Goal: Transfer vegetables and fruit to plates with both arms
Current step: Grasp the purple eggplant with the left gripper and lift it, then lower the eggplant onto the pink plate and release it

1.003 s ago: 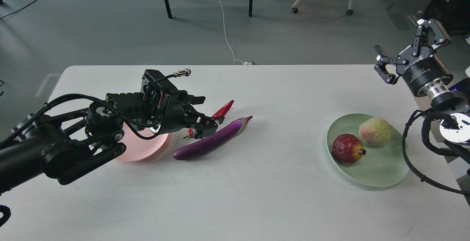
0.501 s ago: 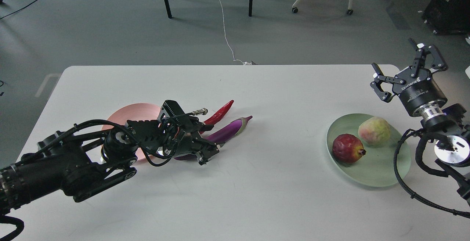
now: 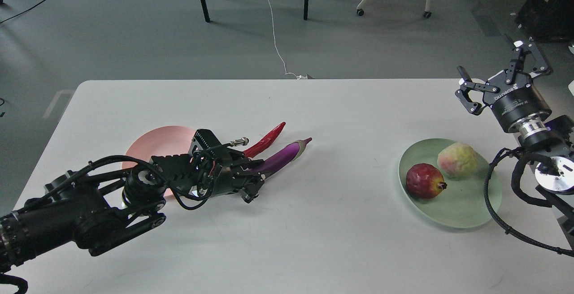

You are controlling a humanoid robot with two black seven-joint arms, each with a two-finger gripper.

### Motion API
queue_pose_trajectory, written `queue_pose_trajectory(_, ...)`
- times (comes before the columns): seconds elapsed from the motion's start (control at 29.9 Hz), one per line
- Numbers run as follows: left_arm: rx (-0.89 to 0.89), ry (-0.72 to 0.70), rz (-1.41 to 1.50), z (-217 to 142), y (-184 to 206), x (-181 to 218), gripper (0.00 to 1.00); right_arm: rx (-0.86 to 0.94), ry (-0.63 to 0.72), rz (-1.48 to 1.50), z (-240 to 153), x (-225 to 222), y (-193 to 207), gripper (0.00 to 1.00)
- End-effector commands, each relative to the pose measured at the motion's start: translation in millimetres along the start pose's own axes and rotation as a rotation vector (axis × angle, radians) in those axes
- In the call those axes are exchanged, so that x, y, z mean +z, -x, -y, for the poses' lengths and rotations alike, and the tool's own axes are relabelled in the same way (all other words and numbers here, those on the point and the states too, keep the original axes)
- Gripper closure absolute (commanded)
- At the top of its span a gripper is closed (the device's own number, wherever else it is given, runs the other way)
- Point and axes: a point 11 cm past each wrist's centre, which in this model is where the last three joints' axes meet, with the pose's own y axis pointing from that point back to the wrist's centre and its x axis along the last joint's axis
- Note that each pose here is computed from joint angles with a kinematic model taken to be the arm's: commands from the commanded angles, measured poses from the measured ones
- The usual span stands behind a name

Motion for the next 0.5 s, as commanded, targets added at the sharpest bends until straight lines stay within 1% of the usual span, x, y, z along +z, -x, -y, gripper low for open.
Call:
queue_pose_trajectory(0.0, 0.118, -0.033, -0.024, -20, -24, -17, 0.81, -0.003, 0.007, -0.008, 0, 2, 0, 0.01)
queue_pose_trajectory(0.1, 0.167, -0.075, -0.055, -51, -40, -40, 0.81, -0.003, 0.004, -0.009, 0, 0, 0, 0.01)
queue_pose_trajectory(0.17, 0.154, -0.117, -0.099, -75, -34, -58, 0.81, -0.004, 0.003, -0.011, 0, -1, 0, 0.01)
queue_pose_trajectory(0.27, 0.094, -0.228, -0.134, -115, -12, -93, 0.81, -0.002, 0.004, -0.014, 0, -1, -1, 0.01)
queue_pose_trajectory(0.33, 0.045, -0.285, -0.165, -134, 11, -107, 0.80, 0.000, 0.006, -0.013, 0, 0, -1, 0.01)
queue_pose_trajectory(0.43, -0.037, -0.354, -0.203, -155, 48, -121, 0.78, 0.003, 0.006, -0.013, -1, 1, -2, 0.01)
queue_pose_trajectory(0.47, -0.049, -0.362, -0.212, -158, 55, -122, 0.78, 0.003, 0.007, -0.011, -1, 2, -2, 0.01)
